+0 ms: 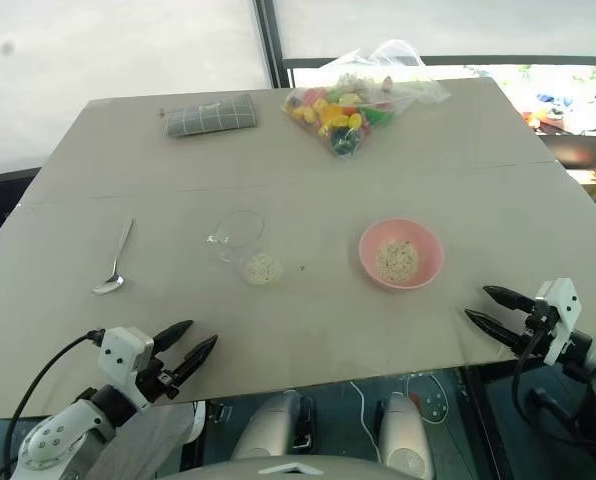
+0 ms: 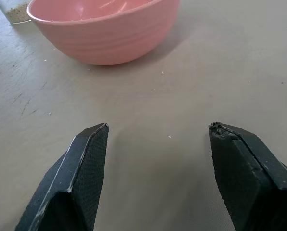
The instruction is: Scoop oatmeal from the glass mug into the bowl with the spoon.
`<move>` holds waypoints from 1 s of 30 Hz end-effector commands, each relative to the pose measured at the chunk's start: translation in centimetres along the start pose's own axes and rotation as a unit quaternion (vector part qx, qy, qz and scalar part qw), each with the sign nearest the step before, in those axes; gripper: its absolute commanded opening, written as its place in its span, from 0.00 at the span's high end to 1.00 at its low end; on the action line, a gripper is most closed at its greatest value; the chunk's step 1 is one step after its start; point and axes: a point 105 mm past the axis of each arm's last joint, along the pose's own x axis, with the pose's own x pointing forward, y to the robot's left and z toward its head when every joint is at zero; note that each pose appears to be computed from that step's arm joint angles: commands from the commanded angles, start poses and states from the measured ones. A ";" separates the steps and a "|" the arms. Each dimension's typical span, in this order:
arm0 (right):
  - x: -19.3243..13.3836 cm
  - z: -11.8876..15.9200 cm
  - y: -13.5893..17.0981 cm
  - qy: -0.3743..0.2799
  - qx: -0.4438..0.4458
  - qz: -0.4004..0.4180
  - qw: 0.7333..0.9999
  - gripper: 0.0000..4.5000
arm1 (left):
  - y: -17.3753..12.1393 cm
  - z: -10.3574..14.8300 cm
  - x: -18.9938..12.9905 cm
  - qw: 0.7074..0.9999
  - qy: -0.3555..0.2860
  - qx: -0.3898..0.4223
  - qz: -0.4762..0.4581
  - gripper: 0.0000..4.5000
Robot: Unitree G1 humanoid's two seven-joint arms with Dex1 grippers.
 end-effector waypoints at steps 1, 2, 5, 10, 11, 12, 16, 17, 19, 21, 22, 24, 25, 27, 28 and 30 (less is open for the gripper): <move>0.0 0.4 -0.1 -0.006 -0.013 0.010 1.000 0.26 | 0.3 -0.7 0.2 1.000 0.010 0.006 0.010 0.36; 0.0 0.2 0.0 -0.004 -0.015 0.013 1.000 0.26 | 0.6 -0.7 0.6 1.000 0.005 0.010 0.021 0.36; -0.1 0.0 0.1 -0.001 -0.019 0.018 1.000 0.26 | 1.3 -0.5 0.9 0.999 -0.003 0.016 0.042 0.36; -0.4 -0.1 0.4 0.000 -0.017 0.028 0.999 0.26 | 1.4 -0.5 0.6 0.999 -0.003 0.023 0.042 0.36; -0.4 -0.1 0.4 0.000 -0.018 0.029 0.999 0.26 | 1.4 -0.5 0.6 0.999 -0.003 0.025 0.042 0.36; -0.4 -0.1 0.4 0.000 -0.019 0.030 0.999 0.26 | 1.4 -0.5 0.6 0.999 -0.003 0.025 0.042 0.36; -0.4 -0.1 0.5 0.001 -0.023 0.032 0.999 0.26 | 1.6 -0.6 0.7 0.999 -0.003 0.027 0.042 0.36; -0.4 0.0 0.5 0.002 -0.025 0.034 0.999 0.26 | 1.6 -0.5 0.7 0.999 -0.004 0.028 0.042 0.36; -0.3 0.1 0.7 0.003 -0.031 0.040 0.999 0.26 | 1.6 -0.3 0.8 0.999 -0.009 0.027 0.041 0.36; -0.2 0.5 1.0 0.002 -0.038 0.049 0.998 0.26 | 1.7 -0.2 0.7 0.999 -0.012 0.026 0.044 0.36; -0.1 0.9 1.1 -0.004 -0.038 0.052 0.998 0.26 | 1.7 -0.2 0.7 0.999 -0.013 0.025 0.047 0.36; 0.3 2.2 1.7 -0.024 -0.029 0.065 0.997 0.26 | 1.9 -0.2 0.6 0.998 -0.009 0.024 0.054 0.36; 0.4 2.9 2.3 -0.024 -0.031 0.084 0.996 0.26 | 2.2 -0.1 0.5 0.998 -0.009 0.024 0.061 0.36; 0.5 3.9 3.6 -0.018 -0.031 0.122 0.992 0.26 | 2.7 0.4 0.2 0.997 -0.014 0.019 0.076 0.36; 0.5 4.3 3.9 -0.017 -0.029 0.131 0.991 0.26 | 2.9 0.7 0.1 0.996 -0.017 0.018 0.082 0.36; 0.5 5.4 5.6 -0.003 -0.025 0.177 0.984 0.26 | 3.2 1.9 -0.3 0.996 -0.034 0.012 0.085 0.36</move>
